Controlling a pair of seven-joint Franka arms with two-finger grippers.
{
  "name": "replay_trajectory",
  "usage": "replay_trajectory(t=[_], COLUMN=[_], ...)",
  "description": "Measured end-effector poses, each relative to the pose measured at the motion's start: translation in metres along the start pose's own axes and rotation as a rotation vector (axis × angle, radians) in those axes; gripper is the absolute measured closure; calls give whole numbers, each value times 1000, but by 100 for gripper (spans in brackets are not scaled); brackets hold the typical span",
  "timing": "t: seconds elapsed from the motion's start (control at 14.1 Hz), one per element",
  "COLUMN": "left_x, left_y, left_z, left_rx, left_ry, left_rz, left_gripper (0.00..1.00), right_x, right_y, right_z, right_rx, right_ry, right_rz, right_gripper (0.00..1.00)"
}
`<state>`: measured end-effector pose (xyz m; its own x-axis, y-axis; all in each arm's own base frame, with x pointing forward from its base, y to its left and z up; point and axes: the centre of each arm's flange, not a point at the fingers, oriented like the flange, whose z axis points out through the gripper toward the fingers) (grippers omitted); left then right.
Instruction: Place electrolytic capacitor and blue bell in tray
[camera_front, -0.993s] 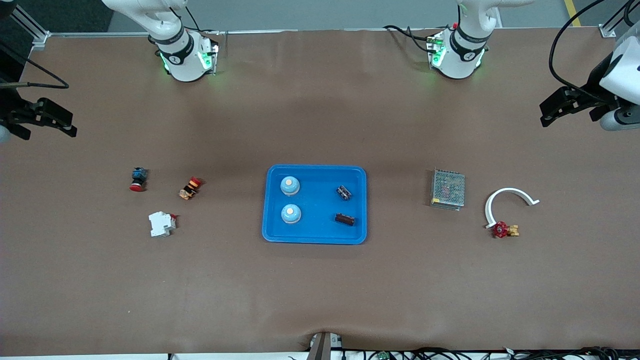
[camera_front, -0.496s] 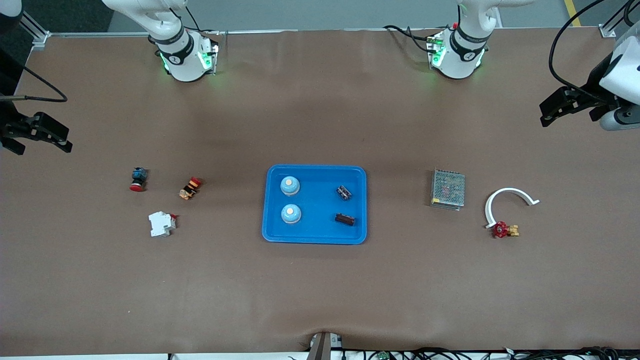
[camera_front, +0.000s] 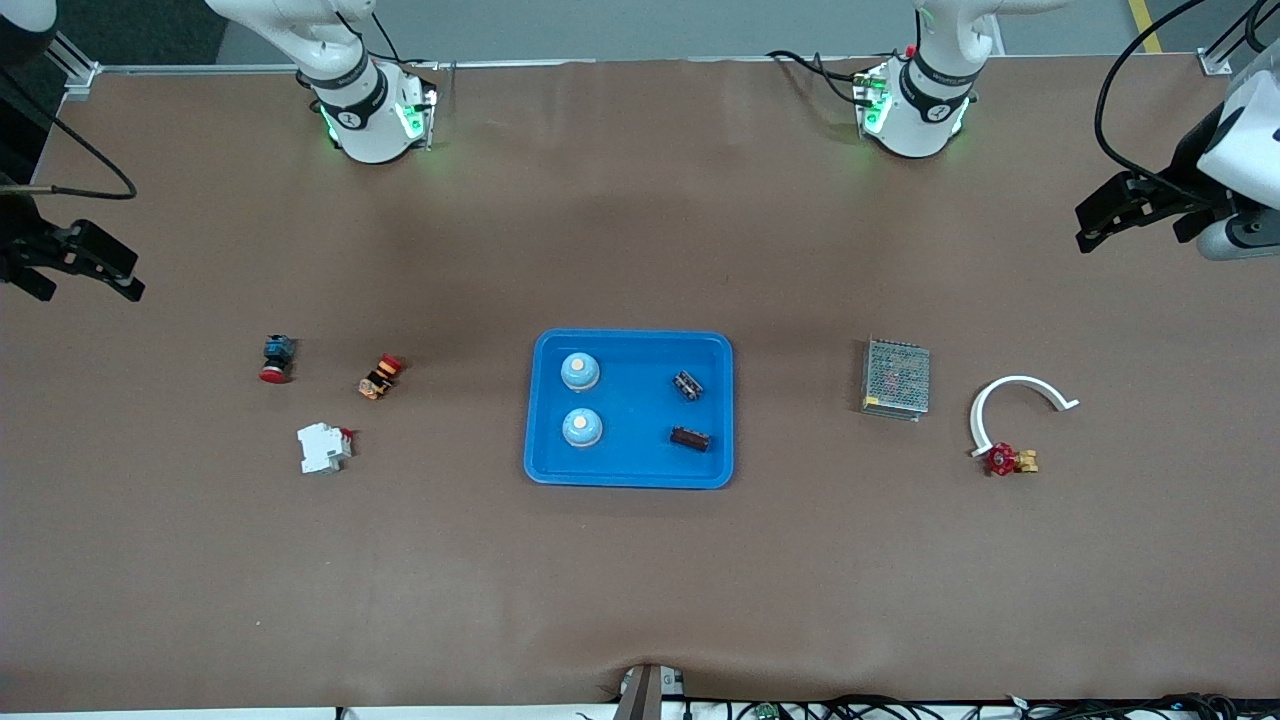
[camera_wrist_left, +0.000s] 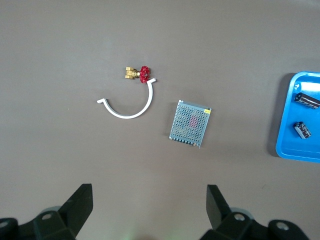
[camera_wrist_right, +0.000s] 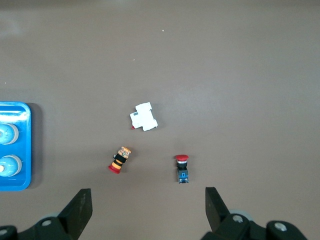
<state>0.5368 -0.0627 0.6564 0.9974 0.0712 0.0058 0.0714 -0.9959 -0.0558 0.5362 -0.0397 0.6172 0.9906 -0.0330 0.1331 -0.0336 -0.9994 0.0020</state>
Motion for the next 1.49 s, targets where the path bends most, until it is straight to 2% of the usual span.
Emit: replay_trajectory(t=[1.49], left_x=[0], left_y=[0], left_z=[0], left_rx=[0], left_ry=[0], left_rz=[0], left_gripper=[0], right_x=[-4], right_y=[-6], right_z=[-8], right_rx=[7], right_ry=[6], right_rz=[1], right_gripper=[0])
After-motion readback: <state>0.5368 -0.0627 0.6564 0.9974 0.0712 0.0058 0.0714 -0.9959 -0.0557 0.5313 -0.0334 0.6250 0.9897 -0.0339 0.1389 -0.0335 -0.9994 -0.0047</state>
